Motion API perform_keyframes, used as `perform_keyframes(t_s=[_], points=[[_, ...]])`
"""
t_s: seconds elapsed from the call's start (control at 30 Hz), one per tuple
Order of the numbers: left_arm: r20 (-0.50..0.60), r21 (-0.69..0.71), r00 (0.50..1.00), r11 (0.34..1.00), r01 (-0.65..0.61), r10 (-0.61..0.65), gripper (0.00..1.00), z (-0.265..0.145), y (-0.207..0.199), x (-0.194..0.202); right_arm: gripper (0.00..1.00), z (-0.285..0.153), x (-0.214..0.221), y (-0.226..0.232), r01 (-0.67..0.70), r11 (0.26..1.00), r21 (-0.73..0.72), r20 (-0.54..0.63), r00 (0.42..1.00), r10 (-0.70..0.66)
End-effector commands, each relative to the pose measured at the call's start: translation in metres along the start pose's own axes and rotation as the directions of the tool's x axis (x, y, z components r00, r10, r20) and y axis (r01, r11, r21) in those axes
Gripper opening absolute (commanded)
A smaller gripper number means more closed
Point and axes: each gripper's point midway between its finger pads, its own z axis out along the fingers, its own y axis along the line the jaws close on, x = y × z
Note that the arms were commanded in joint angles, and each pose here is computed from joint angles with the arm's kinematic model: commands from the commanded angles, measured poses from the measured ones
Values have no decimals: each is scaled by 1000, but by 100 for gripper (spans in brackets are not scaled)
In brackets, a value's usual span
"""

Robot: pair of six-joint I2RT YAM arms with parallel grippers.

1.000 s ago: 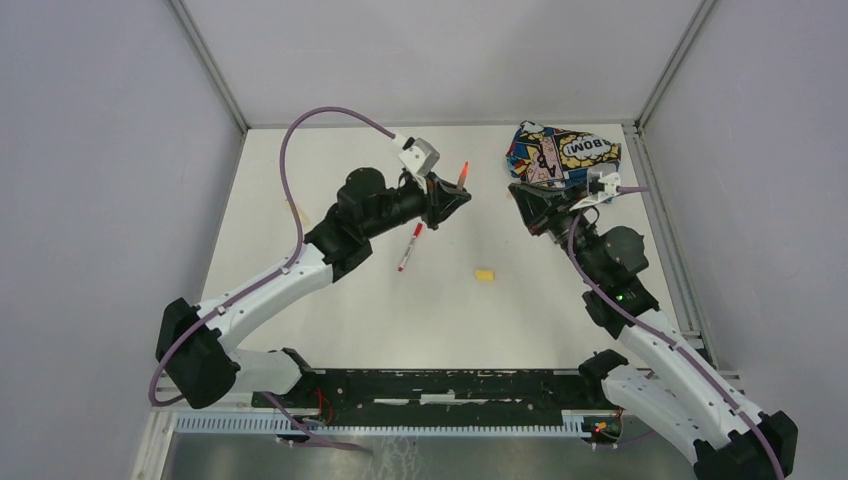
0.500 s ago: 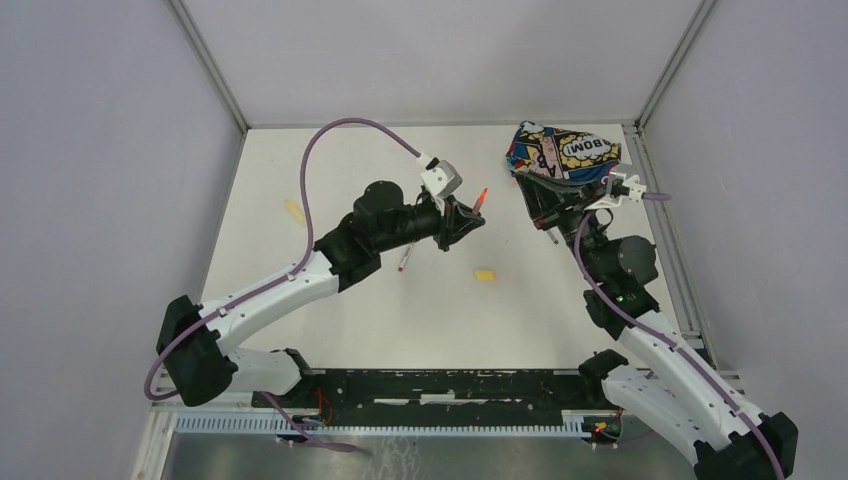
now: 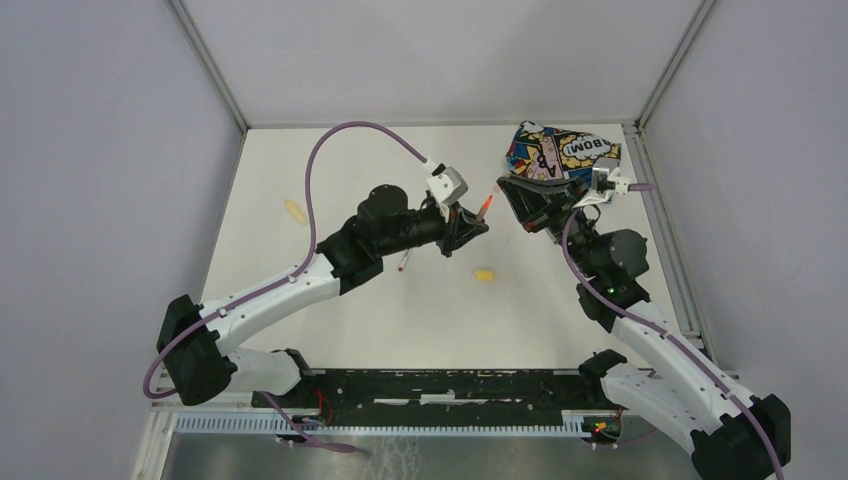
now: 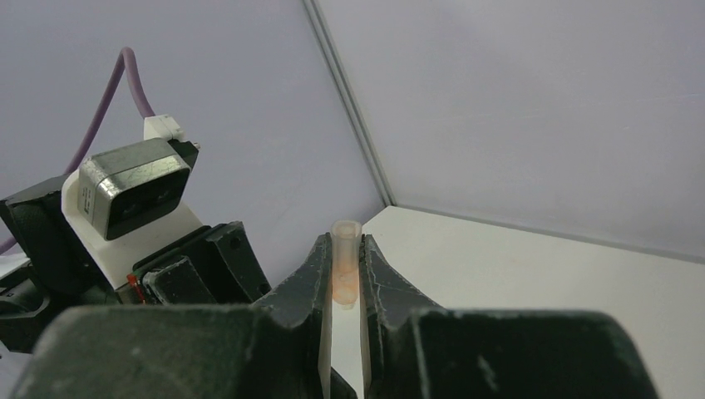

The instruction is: Insert the pens into the pen caps

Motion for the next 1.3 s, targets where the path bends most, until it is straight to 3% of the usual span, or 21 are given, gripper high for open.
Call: perform_keyframes(t_s=[0.0,0.67,1.27], points=[[14,-5,997,997,-72,72,2,1,2,-7,0,6,-29,28,11,994,-111,62,998,-4],[14,-28,997,997,-78,78,2,0,6,-7,0,6,-27,34,-2,990,-141,49,999,9],[18,-41,996,996,-82,82,2,-1,8,-8,0,7,7,22,-40,992,-120,-72,997,31]])
